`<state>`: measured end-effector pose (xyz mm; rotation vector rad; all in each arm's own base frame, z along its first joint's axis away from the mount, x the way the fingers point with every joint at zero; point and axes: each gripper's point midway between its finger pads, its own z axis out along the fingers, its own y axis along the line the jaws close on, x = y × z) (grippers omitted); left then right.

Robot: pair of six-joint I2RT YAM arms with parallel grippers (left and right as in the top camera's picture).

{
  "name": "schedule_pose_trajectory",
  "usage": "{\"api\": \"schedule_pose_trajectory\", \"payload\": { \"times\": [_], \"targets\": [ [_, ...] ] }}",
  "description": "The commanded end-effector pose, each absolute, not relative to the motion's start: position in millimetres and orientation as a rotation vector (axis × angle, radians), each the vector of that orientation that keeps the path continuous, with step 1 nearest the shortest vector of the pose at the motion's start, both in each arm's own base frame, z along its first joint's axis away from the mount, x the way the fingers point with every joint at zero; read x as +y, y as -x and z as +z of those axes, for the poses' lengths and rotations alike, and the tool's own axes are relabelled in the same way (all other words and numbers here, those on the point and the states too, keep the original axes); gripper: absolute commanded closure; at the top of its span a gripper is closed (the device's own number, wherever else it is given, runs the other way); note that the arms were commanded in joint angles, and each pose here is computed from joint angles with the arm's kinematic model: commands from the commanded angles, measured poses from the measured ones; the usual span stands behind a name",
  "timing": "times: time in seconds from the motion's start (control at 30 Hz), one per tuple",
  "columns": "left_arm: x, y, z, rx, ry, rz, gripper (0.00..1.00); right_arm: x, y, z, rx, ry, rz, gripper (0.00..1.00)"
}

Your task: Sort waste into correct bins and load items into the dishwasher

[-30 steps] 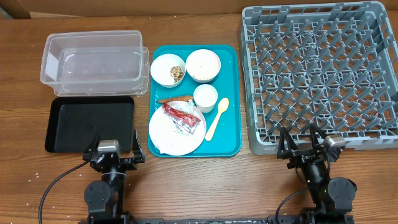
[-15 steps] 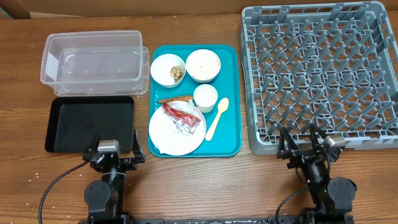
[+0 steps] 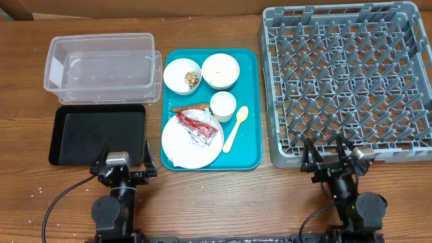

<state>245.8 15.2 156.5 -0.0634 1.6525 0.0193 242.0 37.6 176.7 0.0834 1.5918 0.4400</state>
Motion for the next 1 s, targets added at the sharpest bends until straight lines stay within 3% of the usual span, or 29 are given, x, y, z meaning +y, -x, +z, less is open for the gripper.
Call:
{"api": "schedule_pose_trajectory", "payload": {
  "times": [0.0, 0.37, 0.57, 0.63, 0.77, 0.97],
  "targets": [
    [19, -245, 156, 1.646, 0.079, 0.031, 0.0, 35, -243, 175, 1.586, -0.099, 0.434, 0.0],
    [23, -245, 159, 1.633, 0.092, 0.058, 0.0, 37, -242, 180, 1.568, -0.086, 0.442, 0.0],
    [11, -243, 208, 1.471, -0.026, 0.072, 0.0, 58, -234, 202, 1.51, 0.037, 0.532, 0.0],
    [2, -240, 222, 1.448, -0.094, 0.06, 0.0, 62, -229, 216, 1.484, 0.065, 0.546, 0.0],
    [-25, -235, 255, 1.499, -0.226, -0.052, 0.0, 67, -202, 288, 1.393, 0.158, 0.502, 0.0],
    [-56, -275, 304, 1.766, -0.356, -0.294, 0.0, 61, -173, 361, 1.479, 0.176, 0.404, 0.0]
  ]
}}
